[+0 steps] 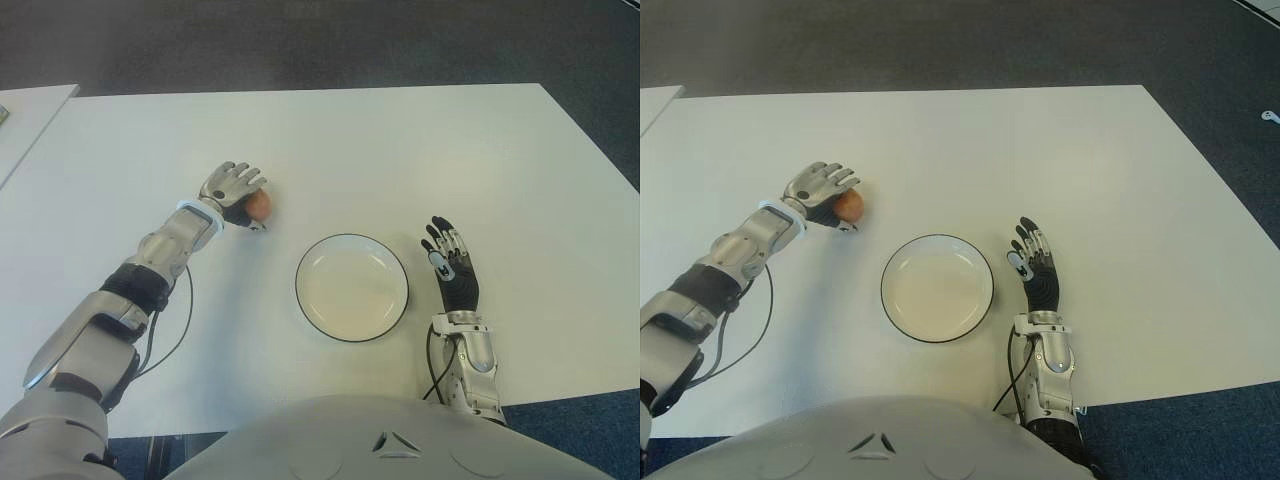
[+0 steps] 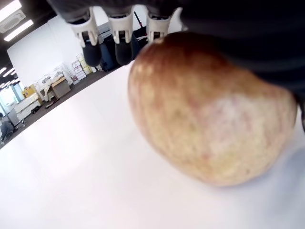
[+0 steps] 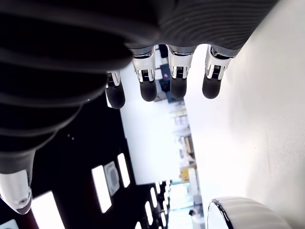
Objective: Put the apples into the plate.
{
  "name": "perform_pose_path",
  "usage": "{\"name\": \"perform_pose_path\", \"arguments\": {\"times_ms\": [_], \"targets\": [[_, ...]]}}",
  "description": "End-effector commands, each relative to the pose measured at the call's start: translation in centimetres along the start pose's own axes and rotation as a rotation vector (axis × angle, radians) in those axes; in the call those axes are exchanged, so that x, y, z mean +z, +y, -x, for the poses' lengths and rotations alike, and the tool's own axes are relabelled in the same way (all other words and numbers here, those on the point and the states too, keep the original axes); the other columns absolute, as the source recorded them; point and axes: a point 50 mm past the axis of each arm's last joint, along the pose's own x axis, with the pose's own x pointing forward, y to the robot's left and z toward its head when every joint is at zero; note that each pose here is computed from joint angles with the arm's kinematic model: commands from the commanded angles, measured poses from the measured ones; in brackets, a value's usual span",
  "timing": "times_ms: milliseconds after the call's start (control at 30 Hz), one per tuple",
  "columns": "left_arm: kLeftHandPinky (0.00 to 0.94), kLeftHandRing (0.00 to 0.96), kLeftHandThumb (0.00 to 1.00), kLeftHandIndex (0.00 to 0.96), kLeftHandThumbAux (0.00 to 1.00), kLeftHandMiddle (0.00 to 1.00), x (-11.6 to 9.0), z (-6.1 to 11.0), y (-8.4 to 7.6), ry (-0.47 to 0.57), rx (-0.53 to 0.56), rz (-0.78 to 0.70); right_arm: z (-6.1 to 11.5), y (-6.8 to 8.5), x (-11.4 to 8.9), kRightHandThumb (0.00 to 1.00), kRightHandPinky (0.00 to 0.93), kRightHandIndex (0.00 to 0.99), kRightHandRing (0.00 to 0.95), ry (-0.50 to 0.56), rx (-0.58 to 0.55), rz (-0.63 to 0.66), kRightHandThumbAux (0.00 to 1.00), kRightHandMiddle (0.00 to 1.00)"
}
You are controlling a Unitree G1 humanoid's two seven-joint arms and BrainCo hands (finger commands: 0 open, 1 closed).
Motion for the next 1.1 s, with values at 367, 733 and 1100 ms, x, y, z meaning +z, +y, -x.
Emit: {"name": "perform_pose_path", "arguments": {"times_ms": [367, 733, 1100], "targets": [[0.002, 0.000, 0.390, 0.000, 0.341, 0.000, -0.5, 0.2, -1.7, -0.008, -0.098, -0.059, 1.8, -1.5, -2.6, 0.192, 0.055, 0.124, 0.046, 0.149, -0.058, 0.005, 0.549, 0.094], [0.262, 0.166, 0.513, 0.109, 0.410, 0.145, -0.3, 0.1, -2.4, 0.089, -0.190, 0.233, 1.6, -1.9, -2.3, 0.214, 0.081, 0.164, 0.068, 0.134, -0.057, 0.009, 0.549, 0.117], [0.396, 0.369, 0.640, 0.293, 0.463, 0.359, 0.3, 0.0, -3.1, 0.158, -0.261, 0.402, 1.3, -2.4, -2.1, 0.221, 0.072, 0.169, 0.079, 0.108, -0.068, 0.017, 0.544, 0.129]]}}
